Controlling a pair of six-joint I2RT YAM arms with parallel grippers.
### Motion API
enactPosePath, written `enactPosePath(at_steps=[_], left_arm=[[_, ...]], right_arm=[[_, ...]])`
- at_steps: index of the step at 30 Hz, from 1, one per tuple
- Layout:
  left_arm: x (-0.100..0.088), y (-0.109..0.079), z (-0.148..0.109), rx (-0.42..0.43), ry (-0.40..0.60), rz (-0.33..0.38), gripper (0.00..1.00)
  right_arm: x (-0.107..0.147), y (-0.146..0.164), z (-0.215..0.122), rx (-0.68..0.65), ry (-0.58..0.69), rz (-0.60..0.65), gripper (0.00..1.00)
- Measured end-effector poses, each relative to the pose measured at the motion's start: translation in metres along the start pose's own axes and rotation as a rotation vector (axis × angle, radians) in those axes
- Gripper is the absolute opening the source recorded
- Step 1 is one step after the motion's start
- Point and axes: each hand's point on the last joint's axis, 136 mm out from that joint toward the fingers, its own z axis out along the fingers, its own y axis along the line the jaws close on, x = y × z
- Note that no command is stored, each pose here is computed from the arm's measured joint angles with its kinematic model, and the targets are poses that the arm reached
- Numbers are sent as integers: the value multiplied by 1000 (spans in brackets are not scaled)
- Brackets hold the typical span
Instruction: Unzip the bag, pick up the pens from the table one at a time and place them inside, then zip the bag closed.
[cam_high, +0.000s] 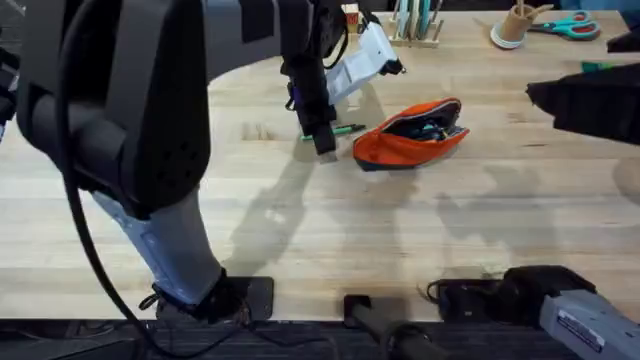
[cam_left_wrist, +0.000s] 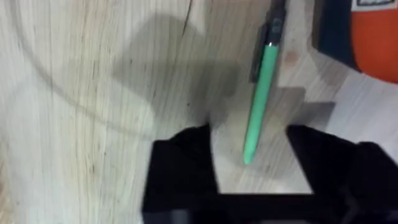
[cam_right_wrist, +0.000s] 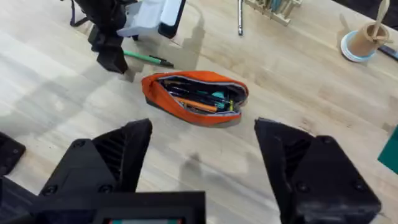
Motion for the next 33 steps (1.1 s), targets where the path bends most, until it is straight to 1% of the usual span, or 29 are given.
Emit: enactPosePath(at_steps=[3, 6, 7, 8, 9, 17, 20, 25, 30, 33], left_arm=[[3, 0, 0, 2, 10, -12, 538], [6, -2, 0, 10, 19, -25, 273], [6, -4, 0, 19, 20, -30, 170], [7, -6, 0, 29, 20, -31, 94], [7, -6, 0, 30, 21, -31, 59], [6, -6, -1, 32, 19, -35, 47], [6, -6, -1, 29, 16, -50, 44], [5, -4, 0, 24, 13, -103, 42], [4, -3, -1, 20, 11, -174, 41], [2, -1, -2, 26, 19, -201, 41]], right_arm=[[0, 0, 1, -1, 2, 1, 996], [0, -1, 3, -3, 9, 3, 997], [0, -1, 4, -4, 12, 4, 997], [0, -1, 5, -5, 15, 5, 997], [0, -2, 6, -6, 18, 6, 996], [0, -2, 6, -7, 20, 6, 997], [0, -2, 6, -7, 20, 7, 998], [0, -2, 6, -7, 20, 6, 997], [0, -2, 6, -7, 20, 6, 997], [0, -2, 6, -7, 20, 6, 997]])
